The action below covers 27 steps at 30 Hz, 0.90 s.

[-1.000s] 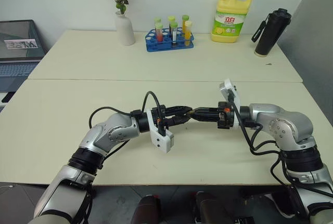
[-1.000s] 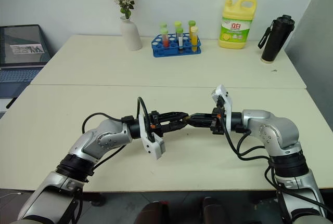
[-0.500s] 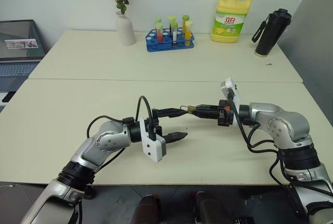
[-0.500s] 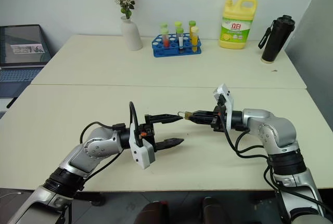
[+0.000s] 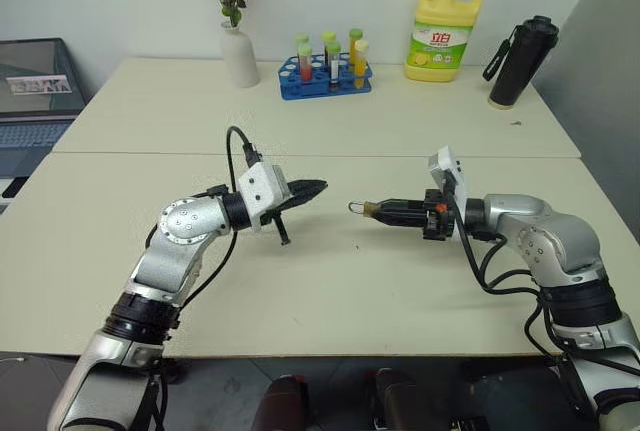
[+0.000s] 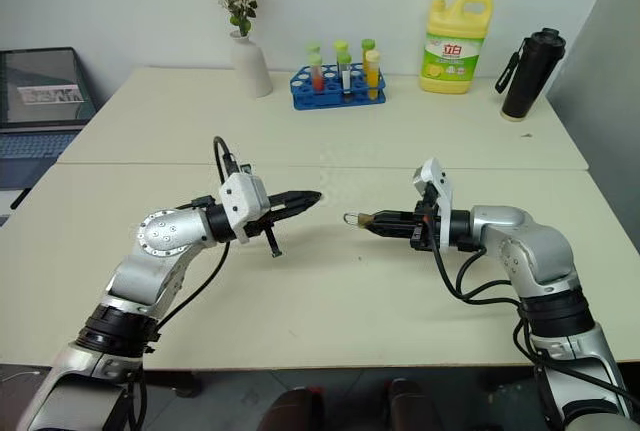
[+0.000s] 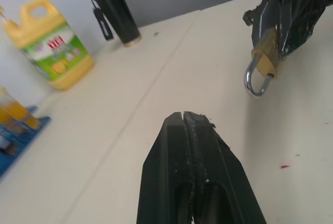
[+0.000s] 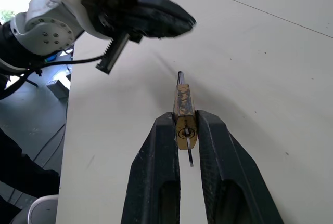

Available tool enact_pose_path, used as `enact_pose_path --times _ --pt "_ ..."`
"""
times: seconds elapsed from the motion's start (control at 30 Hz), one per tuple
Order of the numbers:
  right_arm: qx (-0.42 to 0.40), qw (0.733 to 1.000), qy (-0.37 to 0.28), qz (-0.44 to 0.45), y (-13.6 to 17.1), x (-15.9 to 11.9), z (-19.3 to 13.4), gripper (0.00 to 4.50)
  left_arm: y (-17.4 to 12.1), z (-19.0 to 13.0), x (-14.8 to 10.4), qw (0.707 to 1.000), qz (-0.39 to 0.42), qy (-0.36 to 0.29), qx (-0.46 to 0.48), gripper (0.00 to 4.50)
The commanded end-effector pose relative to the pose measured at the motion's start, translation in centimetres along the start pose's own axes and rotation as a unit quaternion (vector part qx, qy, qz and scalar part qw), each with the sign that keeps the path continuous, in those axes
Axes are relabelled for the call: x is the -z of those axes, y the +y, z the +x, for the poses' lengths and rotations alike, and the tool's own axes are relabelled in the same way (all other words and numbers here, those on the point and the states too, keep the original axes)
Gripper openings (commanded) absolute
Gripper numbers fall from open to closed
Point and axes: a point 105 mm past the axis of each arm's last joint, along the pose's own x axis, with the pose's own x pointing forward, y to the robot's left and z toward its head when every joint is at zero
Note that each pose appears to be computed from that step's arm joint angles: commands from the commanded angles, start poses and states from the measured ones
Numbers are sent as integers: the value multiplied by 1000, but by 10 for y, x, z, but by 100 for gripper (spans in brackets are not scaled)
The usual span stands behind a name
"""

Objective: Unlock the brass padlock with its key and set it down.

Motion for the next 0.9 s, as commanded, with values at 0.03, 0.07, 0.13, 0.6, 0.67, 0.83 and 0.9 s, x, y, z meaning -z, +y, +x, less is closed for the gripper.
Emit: enact_pose_path --times 0.03,0.07,0.13,0.6,0.67,0.83,0.9 --pt "-17 999 -26 -30 10 -21 -4 16 -1 6 -10 999 -23 -24 24 0" --pt "-18 999 -27 -29 10 -21 -3 16 -1 8 -10 999 -22 -25 25 0" --pt "-23 999 -29 -28 14 -21 -3 16 -8 16 -11 998 -41 -34 41 0" --pt "-19 999 -29 -19 14 -19 -3 16 -25 23 -21 992 -88 -56 65 0" --pt "-17 999 -27 -19 13 -19 -3 16 -25 21 -21 992 -89 -53 66 0" --pt "-14 999 -25 -18 11 -17 -3 16 -26 17 -24 993 -90 -52 62 0" --pt "-13 999 -24 -18 10 -16 -3 16 -27 15 -27 992 -98 -54 64 0"
